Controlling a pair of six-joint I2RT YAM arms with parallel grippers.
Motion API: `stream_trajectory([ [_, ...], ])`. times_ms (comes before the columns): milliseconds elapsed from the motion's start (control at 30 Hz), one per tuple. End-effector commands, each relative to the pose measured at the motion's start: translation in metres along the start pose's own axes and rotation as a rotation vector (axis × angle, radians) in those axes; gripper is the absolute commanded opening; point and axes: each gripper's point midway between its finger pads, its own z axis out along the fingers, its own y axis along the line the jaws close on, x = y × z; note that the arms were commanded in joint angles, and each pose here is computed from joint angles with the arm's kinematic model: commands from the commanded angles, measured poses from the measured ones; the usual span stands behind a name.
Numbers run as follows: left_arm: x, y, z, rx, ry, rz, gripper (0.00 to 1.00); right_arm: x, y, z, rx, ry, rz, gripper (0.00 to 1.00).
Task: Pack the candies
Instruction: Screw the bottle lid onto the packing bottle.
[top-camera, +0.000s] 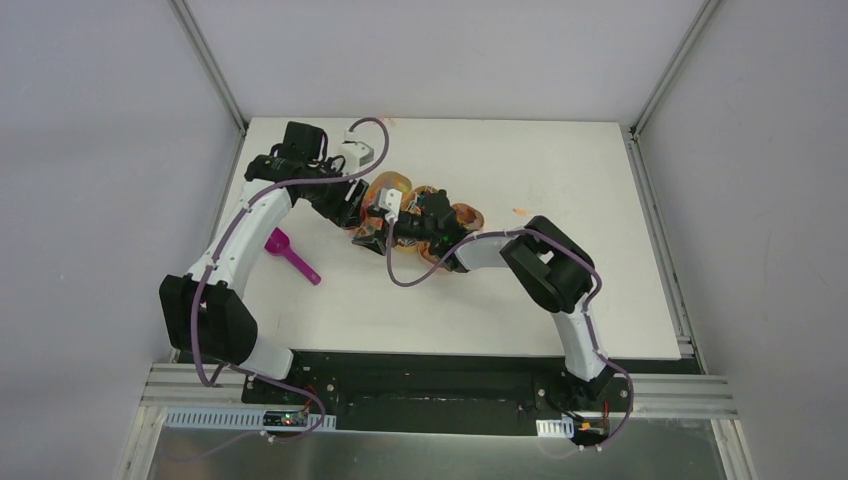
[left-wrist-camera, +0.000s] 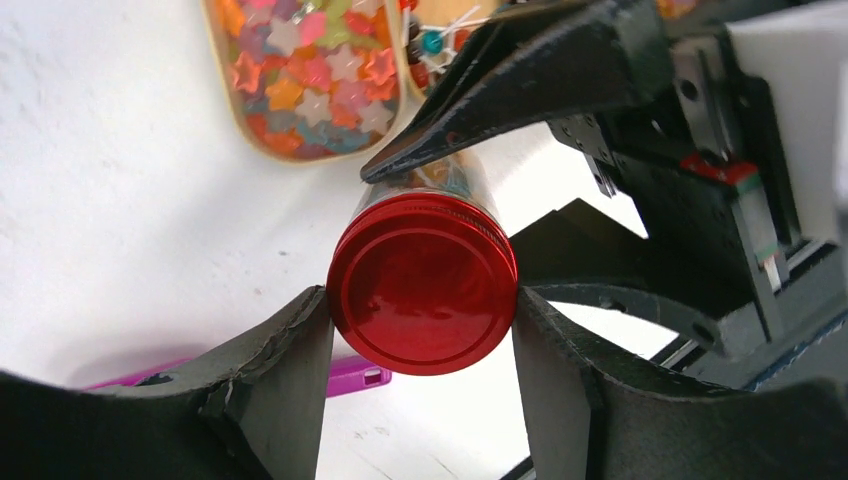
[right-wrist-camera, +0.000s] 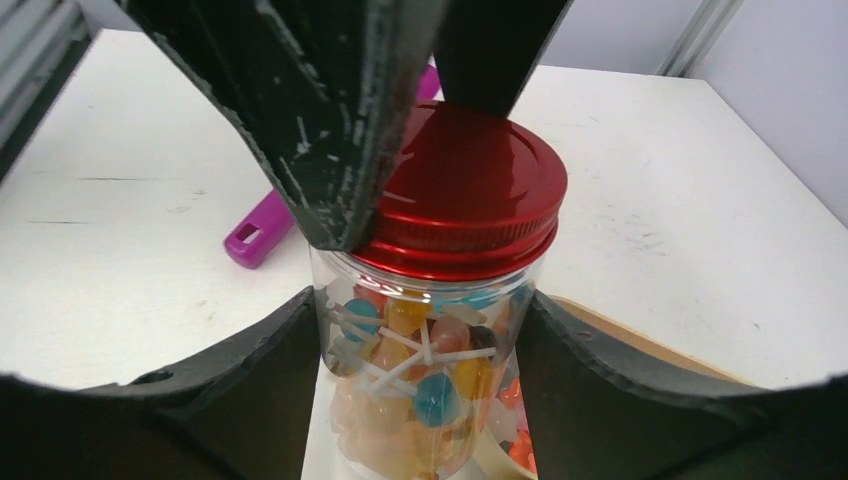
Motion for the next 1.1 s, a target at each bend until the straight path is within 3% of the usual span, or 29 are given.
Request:
stream_trajectory([
  [0,-0.009,-0.044,-0.010,0.183,-0.084,0.231,0.34,-0.163,0.006,-0.019,-0.061,-0.379,-0.205,0.30],
  [367,0.010,-0.081,-0.008,0.344,-0.096,0.533,0.37,-0.183,0.025,-0.053,-0.201,-0.413,-0.164,0.27],
  [867,0.000,-0.096,-0.030,0.402,-0.164,0.700,0.35,-0.179,0.047,-0.073,-0.336,-0.381,-0.110,0.22],
  [1067,0.013,-0.100,-0.025,0.450,-0.152,0.735,0.39,-0.173,0.054,-0.073,-0.348,-0.374,-0.093,0.22],
])
